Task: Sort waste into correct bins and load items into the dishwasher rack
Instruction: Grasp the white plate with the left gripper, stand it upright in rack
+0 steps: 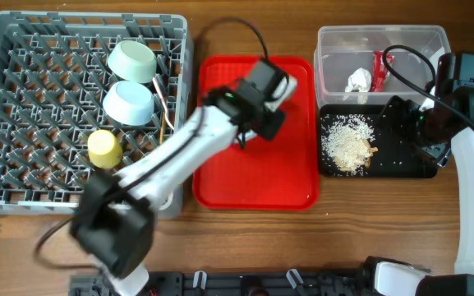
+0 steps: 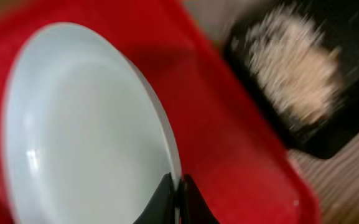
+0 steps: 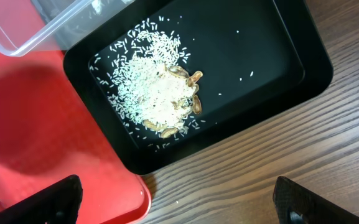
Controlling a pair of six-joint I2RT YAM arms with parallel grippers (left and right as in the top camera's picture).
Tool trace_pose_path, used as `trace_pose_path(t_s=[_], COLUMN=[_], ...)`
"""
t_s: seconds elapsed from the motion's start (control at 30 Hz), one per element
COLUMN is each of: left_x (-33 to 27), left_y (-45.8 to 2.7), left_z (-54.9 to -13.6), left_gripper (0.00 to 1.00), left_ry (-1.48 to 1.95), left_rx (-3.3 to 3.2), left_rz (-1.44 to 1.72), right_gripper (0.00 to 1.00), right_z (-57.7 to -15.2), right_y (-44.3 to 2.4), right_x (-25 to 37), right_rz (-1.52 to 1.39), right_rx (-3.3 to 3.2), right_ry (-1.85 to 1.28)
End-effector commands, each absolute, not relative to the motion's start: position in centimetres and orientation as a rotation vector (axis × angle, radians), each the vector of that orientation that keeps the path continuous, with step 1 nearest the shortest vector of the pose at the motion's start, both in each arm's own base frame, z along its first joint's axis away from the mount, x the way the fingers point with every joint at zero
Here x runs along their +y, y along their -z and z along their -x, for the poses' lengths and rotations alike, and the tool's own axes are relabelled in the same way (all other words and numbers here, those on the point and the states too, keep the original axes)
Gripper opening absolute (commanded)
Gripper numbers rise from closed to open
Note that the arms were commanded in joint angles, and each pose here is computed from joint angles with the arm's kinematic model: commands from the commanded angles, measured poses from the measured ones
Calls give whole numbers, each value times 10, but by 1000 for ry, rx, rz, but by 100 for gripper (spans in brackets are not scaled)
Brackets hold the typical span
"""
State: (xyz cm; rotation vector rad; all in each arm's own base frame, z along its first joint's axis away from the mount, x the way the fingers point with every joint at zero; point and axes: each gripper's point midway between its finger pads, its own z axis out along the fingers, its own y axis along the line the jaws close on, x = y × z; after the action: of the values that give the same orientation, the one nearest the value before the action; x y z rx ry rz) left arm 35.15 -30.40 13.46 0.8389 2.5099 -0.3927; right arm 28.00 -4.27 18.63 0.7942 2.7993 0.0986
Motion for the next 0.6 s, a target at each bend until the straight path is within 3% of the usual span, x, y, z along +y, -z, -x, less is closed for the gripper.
trace_pose_path(t_s=[0.0,0.1,0.23,0.37,0.57], left_x=[-281,-235,-169,-134,-129], left_y=[-241,-293,-309,-291,-246], left_z=[-367,-390,-429,-448,-461], left_gripper=[4,4,4,4,4], left_ry=[623,787,952,1000,1149], left_rx=[2308,2199,2153,2186,2262], left_rz=[-700,-521,-262,-143,-102], right_gripper=[99,99,99,99,99], right_z=[-280,-280,-280,-280,-279], right_y=[-191,-191,-191,-191,-190], right_x=[-42,-42,-42,-42,-42], right_rz=[-772,-772,-772,-772,-772], right_rx=[2790,2790,2791,2791,2793], right_ry=[-101,-100,-100,-100,-100])
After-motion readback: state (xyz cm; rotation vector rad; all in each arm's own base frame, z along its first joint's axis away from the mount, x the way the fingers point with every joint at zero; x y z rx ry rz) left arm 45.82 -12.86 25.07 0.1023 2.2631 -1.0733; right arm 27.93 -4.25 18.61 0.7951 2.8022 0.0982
